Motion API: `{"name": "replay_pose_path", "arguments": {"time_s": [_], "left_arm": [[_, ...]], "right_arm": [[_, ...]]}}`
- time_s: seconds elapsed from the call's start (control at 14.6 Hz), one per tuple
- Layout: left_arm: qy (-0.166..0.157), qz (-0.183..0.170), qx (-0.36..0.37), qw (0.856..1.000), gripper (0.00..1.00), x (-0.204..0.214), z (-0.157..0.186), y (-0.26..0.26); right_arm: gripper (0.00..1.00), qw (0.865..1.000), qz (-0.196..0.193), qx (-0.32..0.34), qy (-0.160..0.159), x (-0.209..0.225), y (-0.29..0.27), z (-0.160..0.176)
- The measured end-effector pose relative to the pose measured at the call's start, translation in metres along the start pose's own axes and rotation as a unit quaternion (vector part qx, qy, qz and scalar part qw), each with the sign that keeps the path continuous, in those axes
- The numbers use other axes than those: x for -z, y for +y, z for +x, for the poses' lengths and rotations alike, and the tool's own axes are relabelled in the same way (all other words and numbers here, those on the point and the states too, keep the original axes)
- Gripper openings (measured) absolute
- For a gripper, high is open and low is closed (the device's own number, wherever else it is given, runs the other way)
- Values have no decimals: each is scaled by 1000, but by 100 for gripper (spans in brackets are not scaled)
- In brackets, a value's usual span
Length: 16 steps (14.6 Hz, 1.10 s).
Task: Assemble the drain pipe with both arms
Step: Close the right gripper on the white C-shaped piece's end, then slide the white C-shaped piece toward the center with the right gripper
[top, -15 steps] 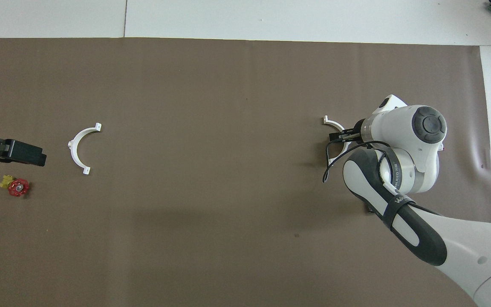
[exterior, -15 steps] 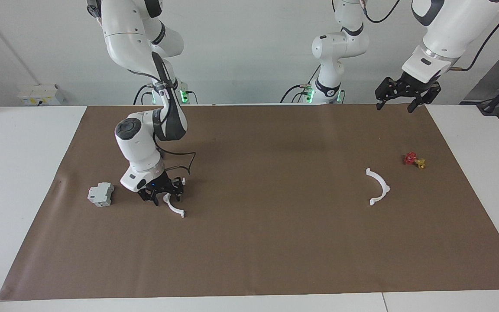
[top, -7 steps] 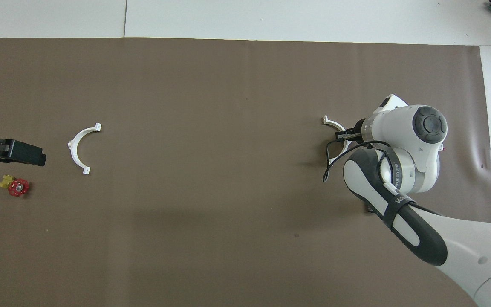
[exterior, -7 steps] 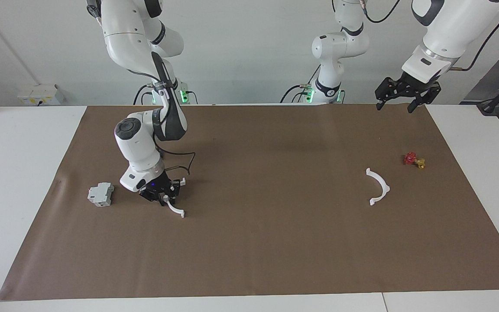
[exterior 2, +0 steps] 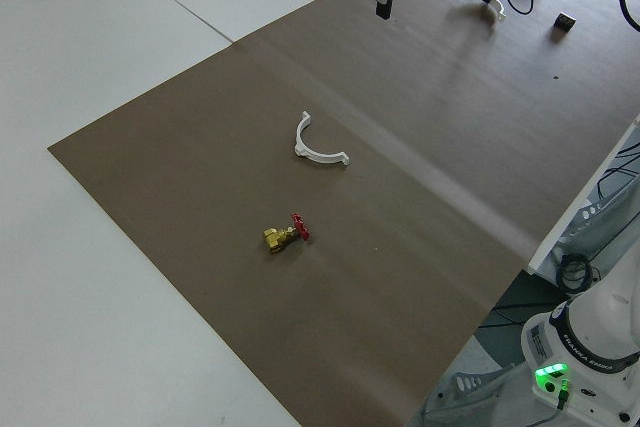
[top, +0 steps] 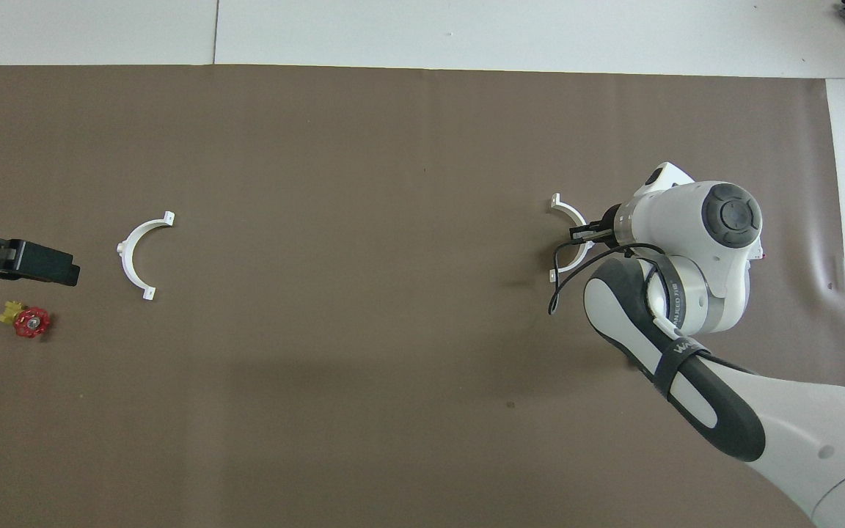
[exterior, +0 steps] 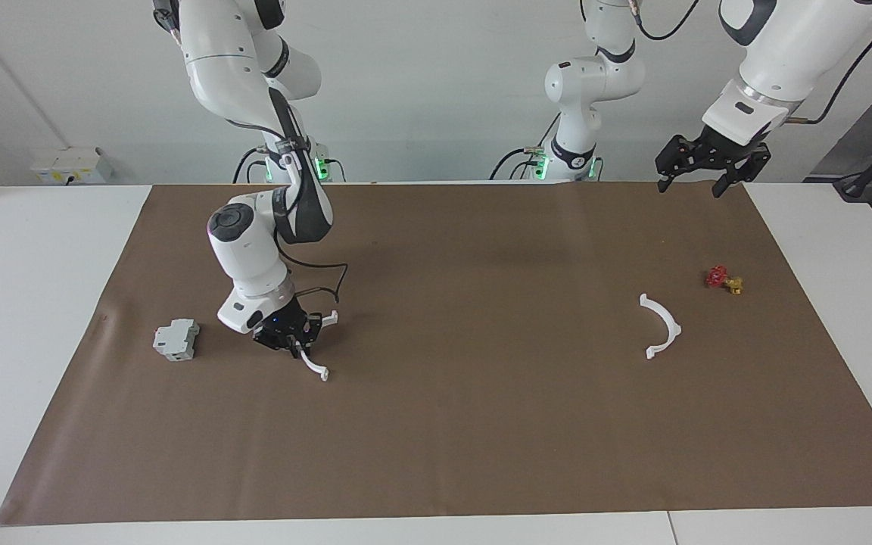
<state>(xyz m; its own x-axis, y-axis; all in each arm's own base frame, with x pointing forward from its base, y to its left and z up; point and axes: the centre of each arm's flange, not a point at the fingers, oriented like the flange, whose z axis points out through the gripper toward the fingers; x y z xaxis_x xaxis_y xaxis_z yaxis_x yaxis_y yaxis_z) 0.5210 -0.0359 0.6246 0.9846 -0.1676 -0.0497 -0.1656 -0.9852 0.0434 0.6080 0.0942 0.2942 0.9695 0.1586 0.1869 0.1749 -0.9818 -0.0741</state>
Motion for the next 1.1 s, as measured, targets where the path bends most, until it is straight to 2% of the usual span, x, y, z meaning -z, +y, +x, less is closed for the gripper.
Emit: {"name": "replay_pose_path", "arguments": {"time_s": [0.41, 0.89, 1.1], "left_arm": [[0, 0, 0, 1000, 100, 0, 0, 0], [0, 0, 0, 1000, 100, 0, 0, 0], [0, 0, 0, 1000, 100, 0, 0, 0]], "right_arm": [[21, 1000, 3, 7, 4, 6, -13, 3], [21, 997, 23, -77, 0, 5, -81, 1], [21, 998, 15, -55, 2, 5, -97, -1]]}}
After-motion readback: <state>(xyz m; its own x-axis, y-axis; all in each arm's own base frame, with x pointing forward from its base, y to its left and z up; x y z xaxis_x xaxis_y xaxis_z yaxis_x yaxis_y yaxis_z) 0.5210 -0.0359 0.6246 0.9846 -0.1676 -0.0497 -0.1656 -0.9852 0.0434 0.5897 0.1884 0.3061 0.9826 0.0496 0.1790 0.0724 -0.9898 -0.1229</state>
